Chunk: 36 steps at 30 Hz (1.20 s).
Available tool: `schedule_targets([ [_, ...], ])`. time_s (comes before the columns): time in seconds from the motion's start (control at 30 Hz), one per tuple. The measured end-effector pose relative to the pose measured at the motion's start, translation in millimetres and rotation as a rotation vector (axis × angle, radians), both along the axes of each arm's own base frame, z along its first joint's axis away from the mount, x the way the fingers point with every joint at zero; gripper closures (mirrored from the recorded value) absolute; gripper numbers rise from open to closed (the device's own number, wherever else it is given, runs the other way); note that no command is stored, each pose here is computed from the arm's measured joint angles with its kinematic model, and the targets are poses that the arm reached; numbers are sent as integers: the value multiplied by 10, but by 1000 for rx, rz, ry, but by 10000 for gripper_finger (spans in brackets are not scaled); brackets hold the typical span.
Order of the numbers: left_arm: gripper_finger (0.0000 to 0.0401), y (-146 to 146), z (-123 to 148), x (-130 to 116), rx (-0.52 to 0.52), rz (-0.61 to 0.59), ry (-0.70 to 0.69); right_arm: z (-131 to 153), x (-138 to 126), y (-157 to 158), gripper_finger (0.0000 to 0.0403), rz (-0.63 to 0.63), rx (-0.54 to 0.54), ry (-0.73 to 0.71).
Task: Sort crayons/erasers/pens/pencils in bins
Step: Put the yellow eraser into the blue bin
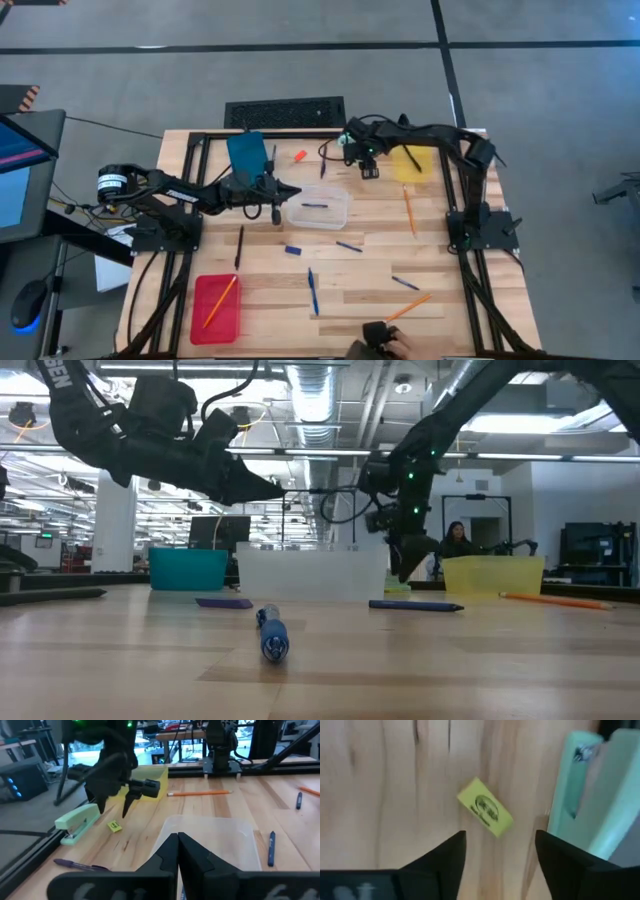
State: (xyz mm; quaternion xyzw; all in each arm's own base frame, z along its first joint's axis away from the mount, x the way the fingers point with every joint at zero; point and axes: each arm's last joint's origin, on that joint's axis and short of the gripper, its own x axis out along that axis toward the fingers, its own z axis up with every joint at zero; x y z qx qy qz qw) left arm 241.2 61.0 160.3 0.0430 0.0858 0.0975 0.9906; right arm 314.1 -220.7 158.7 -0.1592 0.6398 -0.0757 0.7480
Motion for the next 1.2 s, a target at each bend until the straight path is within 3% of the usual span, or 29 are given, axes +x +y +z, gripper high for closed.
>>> schedule_targets([
  [0.17,401,-1,-5,-1,3,-4,6,-142,43,-22,143,103,-6,49],
  [0.47,401,-6,-19,-1,2,-22,21,-148,91,-44,144,176,-28,50],
  [0.6,401,-7,-19,-1,2,-22,21,-85,109,-121,144,176,-43,25],
  [0.8,401,-7,-19,-1,1,-23,21,-54,57,-173,144,146,41,-6],
  [1.2,401,-16,-19,0,-11,-53,18,-57,5,-225,145,127,105,-51],
])
